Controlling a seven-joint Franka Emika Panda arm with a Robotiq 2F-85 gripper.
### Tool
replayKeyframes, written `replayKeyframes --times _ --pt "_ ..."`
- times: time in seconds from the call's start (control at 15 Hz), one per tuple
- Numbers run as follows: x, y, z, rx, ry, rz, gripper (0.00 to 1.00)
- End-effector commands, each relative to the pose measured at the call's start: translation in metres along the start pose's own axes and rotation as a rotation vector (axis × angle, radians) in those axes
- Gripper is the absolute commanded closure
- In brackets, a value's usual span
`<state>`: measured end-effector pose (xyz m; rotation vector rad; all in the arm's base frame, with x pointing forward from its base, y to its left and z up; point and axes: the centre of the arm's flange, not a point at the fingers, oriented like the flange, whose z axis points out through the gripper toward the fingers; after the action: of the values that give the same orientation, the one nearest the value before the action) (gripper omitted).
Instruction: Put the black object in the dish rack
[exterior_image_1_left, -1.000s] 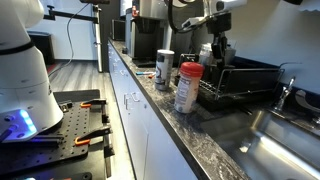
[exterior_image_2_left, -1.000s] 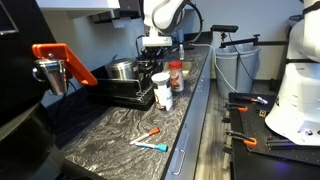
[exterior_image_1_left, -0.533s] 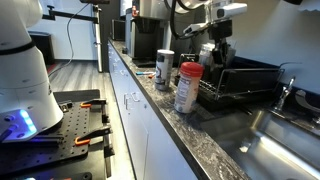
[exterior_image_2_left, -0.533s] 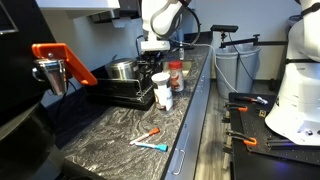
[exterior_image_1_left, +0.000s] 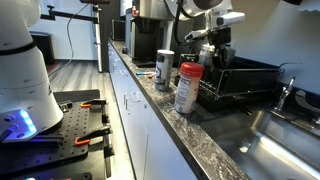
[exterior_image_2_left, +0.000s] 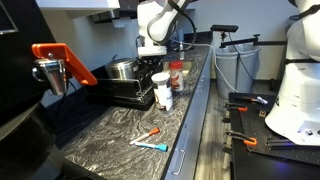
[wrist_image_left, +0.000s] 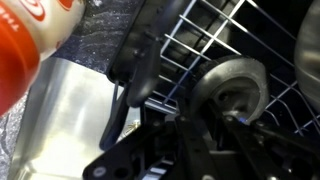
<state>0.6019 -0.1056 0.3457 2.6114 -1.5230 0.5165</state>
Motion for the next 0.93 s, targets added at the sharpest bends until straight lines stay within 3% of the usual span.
replayKeyframes --times 0.0,0.27,0.33,0.47,0.87 --pt "0.004 -0.004 0.002 -0.003 0.033 0.021 0.94" --pt "0.008 0.003 0.006 -0.015 0.03 0.033 0.94" --pt "0.009 0.005 0.006 -0.016 0.029 0.035 0.67" --pt "0.011 0.006 0.006 -0.017 0.029 0.04 0.45" --pt "0.022 0.009 -0.016 0.028 0.051 0.066 0.01"
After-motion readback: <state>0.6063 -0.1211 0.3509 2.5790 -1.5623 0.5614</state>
